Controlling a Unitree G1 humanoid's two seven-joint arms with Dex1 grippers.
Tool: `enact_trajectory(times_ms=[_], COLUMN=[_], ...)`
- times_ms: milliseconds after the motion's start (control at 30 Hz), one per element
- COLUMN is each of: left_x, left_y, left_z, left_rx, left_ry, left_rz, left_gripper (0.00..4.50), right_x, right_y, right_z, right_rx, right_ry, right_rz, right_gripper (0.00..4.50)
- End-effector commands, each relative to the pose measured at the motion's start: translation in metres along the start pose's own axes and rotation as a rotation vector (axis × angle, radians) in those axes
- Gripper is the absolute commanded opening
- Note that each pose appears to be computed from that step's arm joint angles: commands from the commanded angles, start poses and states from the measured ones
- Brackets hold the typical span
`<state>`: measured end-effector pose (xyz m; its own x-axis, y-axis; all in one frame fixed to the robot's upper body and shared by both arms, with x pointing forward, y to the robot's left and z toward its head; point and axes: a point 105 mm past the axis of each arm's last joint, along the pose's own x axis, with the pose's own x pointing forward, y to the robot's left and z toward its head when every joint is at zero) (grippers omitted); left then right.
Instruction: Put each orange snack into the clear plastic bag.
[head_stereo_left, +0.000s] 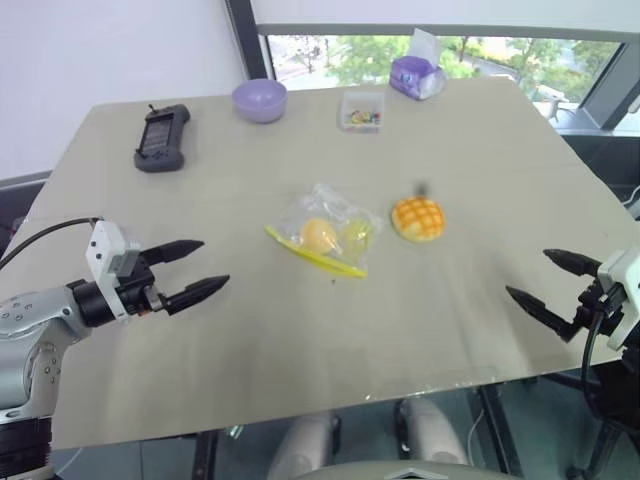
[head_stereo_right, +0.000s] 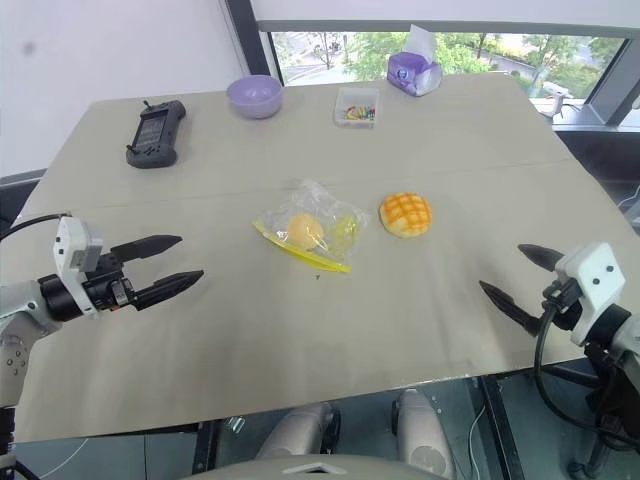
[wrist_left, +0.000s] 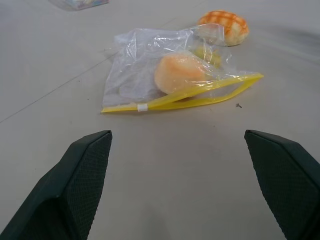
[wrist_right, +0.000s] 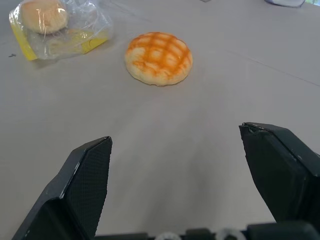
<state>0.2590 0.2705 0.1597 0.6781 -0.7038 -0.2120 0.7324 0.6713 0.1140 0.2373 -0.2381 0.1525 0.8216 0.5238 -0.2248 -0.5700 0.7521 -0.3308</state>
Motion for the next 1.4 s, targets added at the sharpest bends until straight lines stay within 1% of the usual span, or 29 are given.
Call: enact_trajectory(times_ms=[33, 133, 300, 433, 533, 867, 1400], left_x=[-0.002, 0.005, 0.009, 0.017, 0.022, 0.022, 0.026], left_y=[0.003, 0.004, 0.006, 0.008, 0.006, 0.006, 0.009], left_z=[0.009, 0.016, 0.017, 0.021, 0.020, 0.020, 0.023], left_rx=[0.033, 0.033, 0.036, 0.031, 0.031, 0.016, 0.012], left_ry=[-0.020, -0.058, -0.068, -0.098, -0.097, -0.111, -0.123], left_rz=[0.014, 0.030, 0.032, 0.037, 0.020, 0.032, 0.050], left_gripper=[4.50, 4.50, 4.50, 4.50, 4.50, 4.50, 4.50], right_x=[-0.003, 0.000, 0.001, 0.005, 0.006, 0.012, 0.013], right_y=[-0.005, -0.004, -0.003, -0.004, -0.006, 0.000, -0.004], right_z=[0.009, 0.010, 0.010, 0.012, 0.016, 0.017, 0.017], right_rx=[-0.029, -0.025, -0.024, -0.020, -0.054, -0.052, -0.038], right_ry=[-0.021, -0.024, -0.030, -0.050, -0.071, -0.084, -0.097], right_rz=[-0.010, 0.000, 0.003, -0.010, -0.040, -0.017, -0.070], right_gripper=[4.44, 4.44, 4.44, 4.44, 4.44, 4.44, 4.44])
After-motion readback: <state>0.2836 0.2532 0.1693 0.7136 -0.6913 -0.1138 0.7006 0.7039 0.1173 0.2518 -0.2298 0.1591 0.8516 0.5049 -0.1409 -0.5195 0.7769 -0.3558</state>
